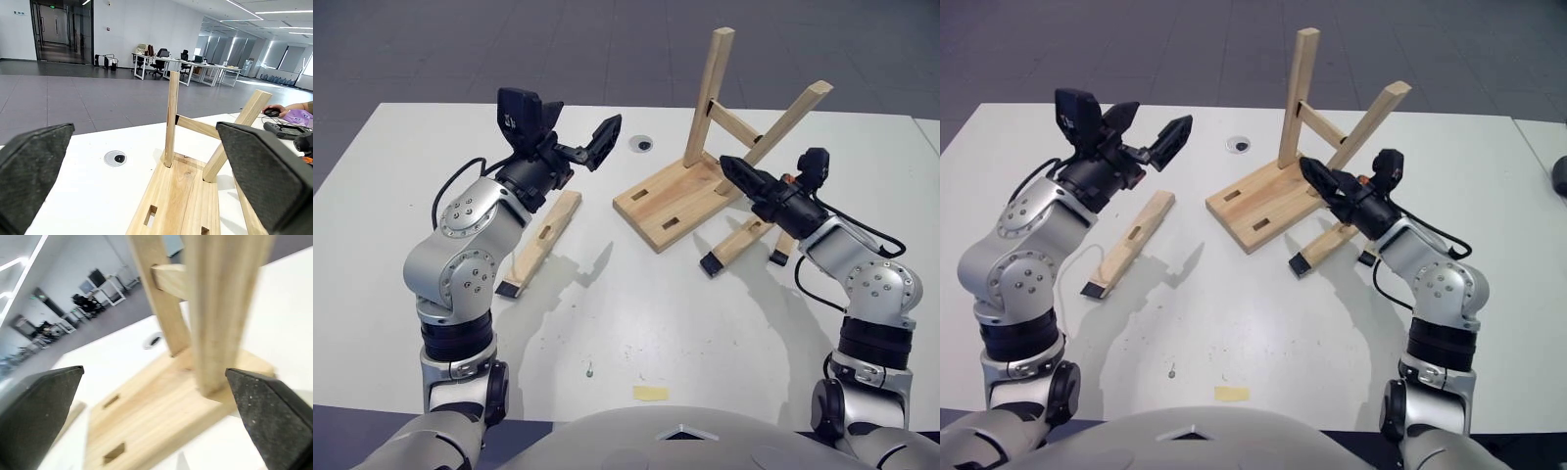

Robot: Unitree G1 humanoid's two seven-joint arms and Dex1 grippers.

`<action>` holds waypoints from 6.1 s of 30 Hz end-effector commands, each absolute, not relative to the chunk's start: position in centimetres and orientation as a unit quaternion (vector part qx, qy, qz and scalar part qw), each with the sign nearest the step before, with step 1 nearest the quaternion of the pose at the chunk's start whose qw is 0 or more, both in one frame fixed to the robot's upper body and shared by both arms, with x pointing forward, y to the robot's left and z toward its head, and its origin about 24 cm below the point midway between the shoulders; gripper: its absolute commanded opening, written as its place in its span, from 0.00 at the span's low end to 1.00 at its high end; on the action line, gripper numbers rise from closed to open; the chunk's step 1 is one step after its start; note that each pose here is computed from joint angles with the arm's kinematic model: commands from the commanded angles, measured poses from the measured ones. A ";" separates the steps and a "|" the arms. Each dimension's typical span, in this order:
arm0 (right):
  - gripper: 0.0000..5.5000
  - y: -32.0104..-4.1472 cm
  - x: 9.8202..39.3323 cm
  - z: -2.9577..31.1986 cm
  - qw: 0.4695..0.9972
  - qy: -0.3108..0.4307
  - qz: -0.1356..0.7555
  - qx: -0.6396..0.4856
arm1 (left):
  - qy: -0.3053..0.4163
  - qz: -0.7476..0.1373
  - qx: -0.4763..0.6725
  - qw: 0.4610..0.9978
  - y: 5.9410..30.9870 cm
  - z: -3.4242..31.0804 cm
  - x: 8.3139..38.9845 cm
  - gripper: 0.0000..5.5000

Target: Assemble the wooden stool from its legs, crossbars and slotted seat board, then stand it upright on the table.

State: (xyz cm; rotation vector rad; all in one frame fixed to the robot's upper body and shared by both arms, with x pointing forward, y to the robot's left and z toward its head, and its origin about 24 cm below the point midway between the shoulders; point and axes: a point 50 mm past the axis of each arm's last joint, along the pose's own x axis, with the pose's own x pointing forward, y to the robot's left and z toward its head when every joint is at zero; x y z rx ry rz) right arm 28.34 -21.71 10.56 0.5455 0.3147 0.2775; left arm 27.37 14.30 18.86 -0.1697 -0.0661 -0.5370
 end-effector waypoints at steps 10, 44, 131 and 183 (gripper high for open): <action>0.98 -22.1 33.9 12.9 0.985 0.059 -0.101 0.124 | -0.022 -0.255 -0.065 0.964 14.5 18.3 27.7 0.98; 0.98 -24.6 21.4 5.0 0.960 0.251 -0.120 -0.005 | 0.009 -0.225 -0.063 0.972 14.9 16.1 26.2 0.98; 0.24 -7.7 24.2 16.3 0.894 -0.263 0.351 -0.093 | -0.069 -0.410 -0.223 0.882 13.1 24.7 26.8 0.08; 0.98 -12.1 26.2 14.2 0.953 -0.194 0.220 -0.079 | 0.057 -0.156 -0.109 0.980 23.4 10.4 26.6 0.08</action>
